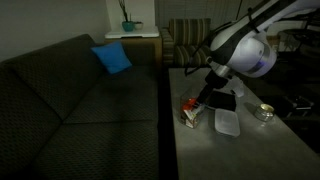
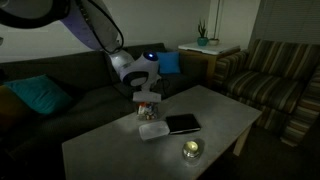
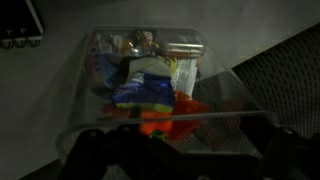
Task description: Press the button on the white lid then put the lid on the table then put the blue wrapper on the table and put it back in the storage container
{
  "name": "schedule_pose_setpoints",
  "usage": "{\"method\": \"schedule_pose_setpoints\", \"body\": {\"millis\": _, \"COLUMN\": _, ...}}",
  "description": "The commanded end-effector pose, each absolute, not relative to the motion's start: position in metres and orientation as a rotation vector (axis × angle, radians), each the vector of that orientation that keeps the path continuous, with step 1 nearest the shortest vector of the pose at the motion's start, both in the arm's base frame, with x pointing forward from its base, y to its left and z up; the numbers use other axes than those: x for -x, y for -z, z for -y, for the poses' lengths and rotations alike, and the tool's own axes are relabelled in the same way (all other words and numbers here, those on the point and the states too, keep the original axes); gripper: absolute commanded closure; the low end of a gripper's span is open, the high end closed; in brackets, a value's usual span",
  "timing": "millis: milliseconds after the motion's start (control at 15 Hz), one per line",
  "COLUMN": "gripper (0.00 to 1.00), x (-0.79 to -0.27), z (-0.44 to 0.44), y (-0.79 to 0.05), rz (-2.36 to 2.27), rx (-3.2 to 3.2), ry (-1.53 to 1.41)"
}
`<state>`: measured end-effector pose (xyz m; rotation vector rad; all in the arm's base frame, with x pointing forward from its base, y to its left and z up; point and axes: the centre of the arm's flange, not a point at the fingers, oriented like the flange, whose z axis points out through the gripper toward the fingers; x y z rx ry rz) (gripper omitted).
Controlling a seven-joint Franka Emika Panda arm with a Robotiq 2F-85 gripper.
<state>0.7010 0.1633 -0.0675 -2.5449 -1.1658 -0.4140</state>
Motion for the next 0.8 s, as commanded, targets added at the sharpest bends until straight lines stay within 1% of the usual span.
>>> {"method": "schedule_pose_setpoints", "body": {"millis": 0, "gripper": 0.0, "x": -0.753, "z": -0.158, "y": 0.124, "rz": 1.149, "rx": 2.579, "ry": 0.319}}
{"method": "schedule_pose_setpoints", "body": {"millis": 533, "gripper": 0.0, "x": -0.752, "z": -0.135, "y": 0.131, "rz": 1.14, "rx": 2.67, "ry": 0.178}}
{"method": "schedule_pose_setpoints", "body": {"millis": 733, "gripper": 0.0, "x": -0.755, "z": -0.139, "y": 0.127, "rz": 1.158, "rx": 2.672, "ry": 0.188}}
